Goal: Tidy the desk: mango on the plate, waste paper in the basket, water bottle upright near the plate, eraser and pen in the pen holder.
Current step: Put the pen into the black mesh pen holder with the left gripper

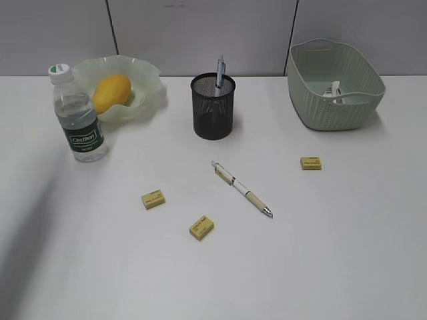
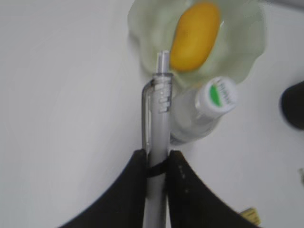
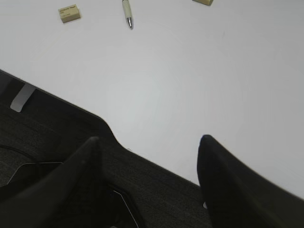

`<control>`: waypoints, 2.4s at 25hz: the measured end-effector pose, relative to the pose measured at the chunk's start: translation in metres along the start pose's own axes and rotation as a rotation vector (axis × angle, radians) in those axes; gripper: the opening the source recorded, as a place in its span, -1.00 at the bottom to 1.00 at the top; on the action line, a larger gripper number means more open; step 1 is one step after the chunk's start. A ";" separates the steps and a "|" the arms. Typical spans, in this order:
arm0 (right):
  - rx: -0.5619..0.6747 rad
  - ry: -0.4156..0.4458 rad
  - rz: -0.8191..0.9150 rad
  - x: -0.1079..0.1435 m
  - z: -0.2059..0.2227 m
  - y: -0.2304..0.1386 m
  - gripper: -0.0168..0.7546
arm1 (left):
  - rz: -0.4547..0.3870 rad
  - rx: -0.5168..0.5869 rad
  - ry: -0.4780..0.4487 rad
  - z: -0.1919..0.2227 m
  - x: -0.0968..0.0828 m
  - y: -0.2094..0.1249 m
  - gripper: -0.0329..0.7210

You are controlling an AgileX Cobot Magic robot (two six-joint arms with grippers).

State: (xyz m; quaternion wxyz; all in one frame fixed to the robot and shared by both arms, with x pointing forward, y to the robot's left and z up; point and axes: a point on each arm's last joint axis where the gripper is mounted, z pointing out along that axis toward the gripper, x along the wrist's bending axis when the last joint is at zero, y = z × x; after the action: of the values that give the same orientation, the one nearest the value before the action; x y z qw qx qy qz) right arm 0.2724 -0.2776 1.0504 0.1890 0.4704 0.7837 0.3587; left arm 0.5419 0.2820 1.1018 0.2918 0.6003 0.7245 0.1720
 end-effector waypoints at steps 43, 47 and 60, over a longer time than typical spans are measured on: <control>0.000 0.000 0.001 0.000 0.000 0.000 0.34 | 0.232 -0.683 -0.572 0.153 -0.223 -0.046 -0.66; 0.000 0.000 0.001 0.000 0.000 0.000 0.34 | 0.243 -0.647 -0.552 0.188 -0.226 -0.057 -0.66; 0.000 0.000 0.001 0.000 0.000 0.000 0.33 | 0.286 -0.685 -0.496 0.212 -0.212 -0.057 -0.06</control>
State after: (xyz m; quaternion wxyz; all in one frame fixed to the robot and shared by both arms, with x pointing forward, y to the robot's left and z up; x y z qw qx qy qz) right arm 0.2724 -0.2776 1.0504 0.1889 0.4708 0.7835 0.3588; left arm 0.6552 0.0419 0.9503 0.6121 0.5861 0.4437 0.2915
